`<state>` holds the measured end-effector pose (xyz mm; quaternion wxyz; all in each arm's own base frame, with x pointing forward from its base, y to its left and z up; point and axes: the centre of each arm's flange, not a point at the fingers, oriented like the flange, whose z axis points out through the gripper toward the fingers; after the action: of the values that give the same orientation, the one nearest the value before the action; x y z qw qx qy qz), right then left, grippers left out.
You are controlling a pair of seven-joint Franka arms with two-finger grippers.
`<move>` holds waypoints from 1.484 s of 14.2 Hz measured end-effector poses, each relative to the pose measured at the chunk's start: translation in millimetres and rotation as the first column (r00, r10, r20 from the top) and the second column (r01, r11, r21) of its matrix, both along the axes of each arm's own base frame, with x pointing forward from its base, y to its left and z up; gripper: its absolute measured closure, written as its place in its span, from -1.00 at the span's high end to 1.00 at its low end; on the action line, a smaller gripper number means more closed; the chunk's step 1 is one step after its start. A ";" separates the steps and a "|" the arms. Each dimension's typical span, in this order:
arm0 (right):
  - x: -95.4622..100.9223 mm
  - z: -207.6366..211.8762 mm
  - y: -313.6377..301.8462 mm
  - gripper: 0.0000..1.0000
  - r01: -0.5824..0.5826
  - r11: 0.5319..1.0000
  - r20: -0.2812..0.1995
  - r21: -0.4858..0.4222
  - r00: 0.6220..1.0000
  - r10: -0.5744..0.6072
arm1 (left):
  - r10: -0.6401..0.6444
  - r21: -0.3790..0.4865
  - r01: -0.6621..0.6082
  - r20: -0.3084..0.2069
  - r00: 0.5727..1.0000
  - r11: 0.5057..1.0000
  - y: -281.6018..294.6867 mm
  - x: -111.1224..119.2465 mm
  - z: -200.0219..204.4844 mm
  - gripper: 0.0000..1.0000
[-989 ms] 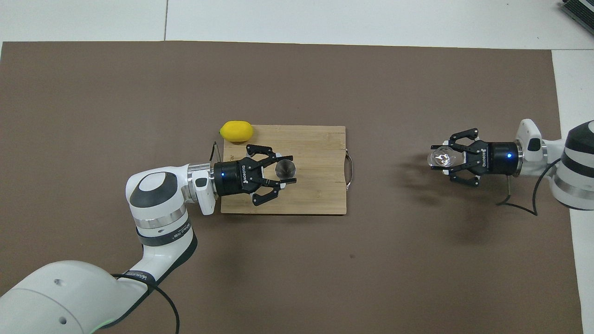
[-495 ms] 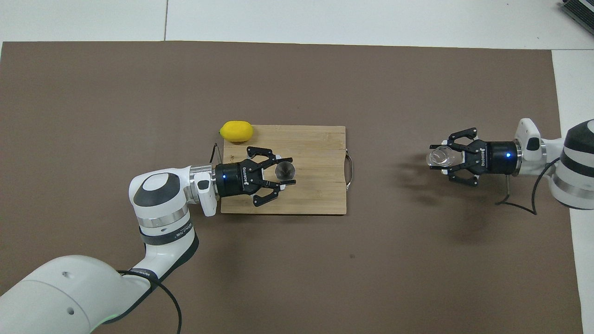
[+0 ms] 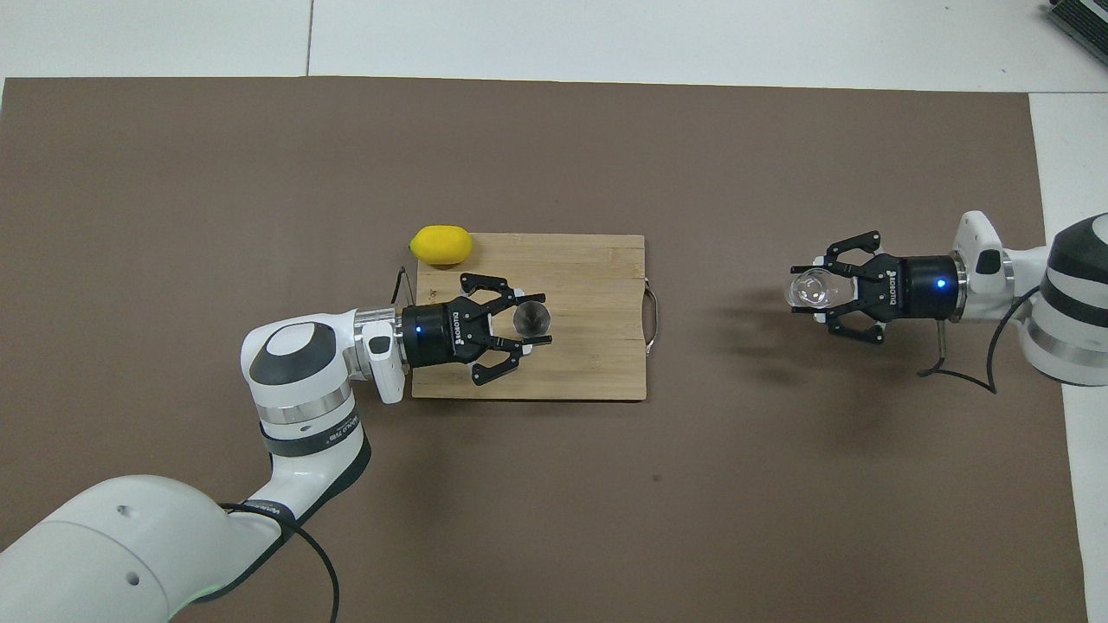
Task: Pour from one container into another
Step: 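Open the left gripper off the cup while the right gripper lifts the glass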
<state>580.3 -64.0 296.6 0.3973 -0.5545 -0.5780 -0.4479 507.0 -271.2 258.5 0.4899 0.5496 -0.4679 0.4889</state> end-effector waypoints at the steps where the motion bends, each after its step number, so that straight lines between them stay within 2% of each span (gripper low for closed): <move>1: 0.6 5.0 2.4 -0.02 -0.004 1.000 0.008 -0.003 1.000 0.004 | 0.000 0.000 0.000 0.001 1.000 1.000 0.1 0.2 0.2 0.12; 3: 1.6 15.4 6.1 -0.02 -0.010 1.000 0.025 -0.011 1.000 0.010 | 0.001 -0.001 -0.001 0.002 1.000 1.000 0.1 0.6 0.5 0.42; 4: 1.8 20.8 7.0 -0.02 -0.011 1.000 0.032 -0.015 0.999 0.012 | 0.002 -0.001 -0.002 0.003 1.000 1.000 0.3 0.9 0.7 0.42; 5: 2.1 26.5 8.0 -0.02 -0.013 1.000 0.040 -0.020 0.999 0.013 | 0.003 -0.001 -0.003 0.004 1.000 1.000 0.5 1.3 0.9 0.53; 7: 2.6 35.1 15.0 -0.02 -0.023 0.999 0.051 -0.028 0.998 0.024 | 0.005 -0.002 -0.005 0.005 1.000 1.000 1.2 2.2 1.4 0.96; 9: 3.6 40.0 26.6 -0.02 -0.029 0.999 0.053 -0.022 0.998 0.030 | 0.008 -0.004 -0.008 0.011 1.000 1.000 1.4 4.6 3.6 0.97; 15: 5.7 49.3 77.9 -0.02 -0.010 1.000 0.013 0.023 1.000 0.010 | 0.030 -0.020 -0.029 0.035 0.999 0.999 7.2 18.0 14.5 0.98; 21: -3.1 58.8 122.7 -0.02 0.001 1.000 -0.011 0.010 1.000 -0.001 | 0.070 -0.024 -0.069 0.074 0.995 0.997 58.6 44.0 26.0 0.99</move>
<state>577.2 58.7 355.4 0.4032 -0.5552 -0.5733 -0.4478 551.0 -212.6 284.5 0.4605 0.5416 -0.4613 0.5308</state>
